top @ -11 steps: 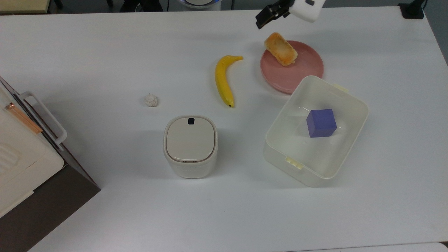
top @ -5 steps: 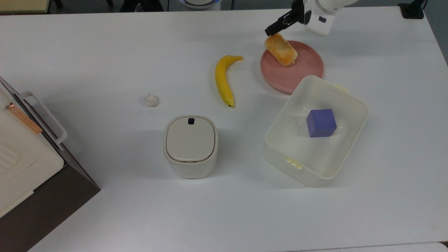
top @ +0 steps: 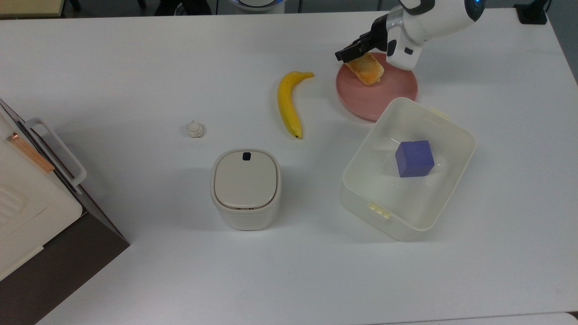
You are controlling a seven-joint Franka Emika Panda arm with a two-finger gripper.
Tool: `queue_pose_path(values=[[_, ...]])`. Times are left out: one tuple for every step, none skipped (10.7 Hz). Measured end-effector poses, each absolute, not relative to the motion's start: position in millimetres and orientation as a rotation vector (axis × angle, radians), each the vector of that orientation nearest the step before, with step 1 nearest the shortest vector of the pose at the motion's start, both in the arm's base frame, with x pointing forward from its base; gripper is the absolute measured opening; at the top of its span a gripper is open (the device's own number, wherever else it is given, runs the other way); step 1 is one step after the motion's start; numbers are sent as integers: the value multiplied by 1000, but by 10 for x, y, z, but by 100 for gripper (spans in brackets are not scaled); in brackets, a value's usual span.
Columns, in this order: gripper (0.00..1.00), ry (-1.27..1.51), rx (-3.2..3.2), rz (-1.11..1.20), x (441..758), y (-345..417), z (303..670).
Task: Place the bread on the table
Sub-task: 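Lower the gripper and close it on the bread slice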
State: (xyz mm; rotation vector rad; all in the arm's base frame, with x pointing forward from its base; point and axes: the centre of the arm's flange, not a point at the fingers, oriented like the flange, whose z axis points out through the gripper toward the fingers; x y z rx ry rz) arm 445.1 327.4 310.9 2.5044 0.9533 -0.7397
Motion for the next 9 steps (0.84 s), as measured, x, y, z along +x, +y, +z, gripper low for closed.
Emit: queue_pose_path(values=[[86,952,2502,-744,4463,3262,3084],[68,950,2504,-745,4469,3257,3082],[50,949,2505,-743,4476,3257,3089],[35,949,2507,-741,4480,3260,3095],[23,949,2508,-739,4486,3263,3103],[14,942,2517,-728,4515,3266,3138],[14,919,2544,-701,4613,3238,3232],[14,878,2583,-665,4769,3139,3380],[14,824,2625,-625,4937,2971,3561]])
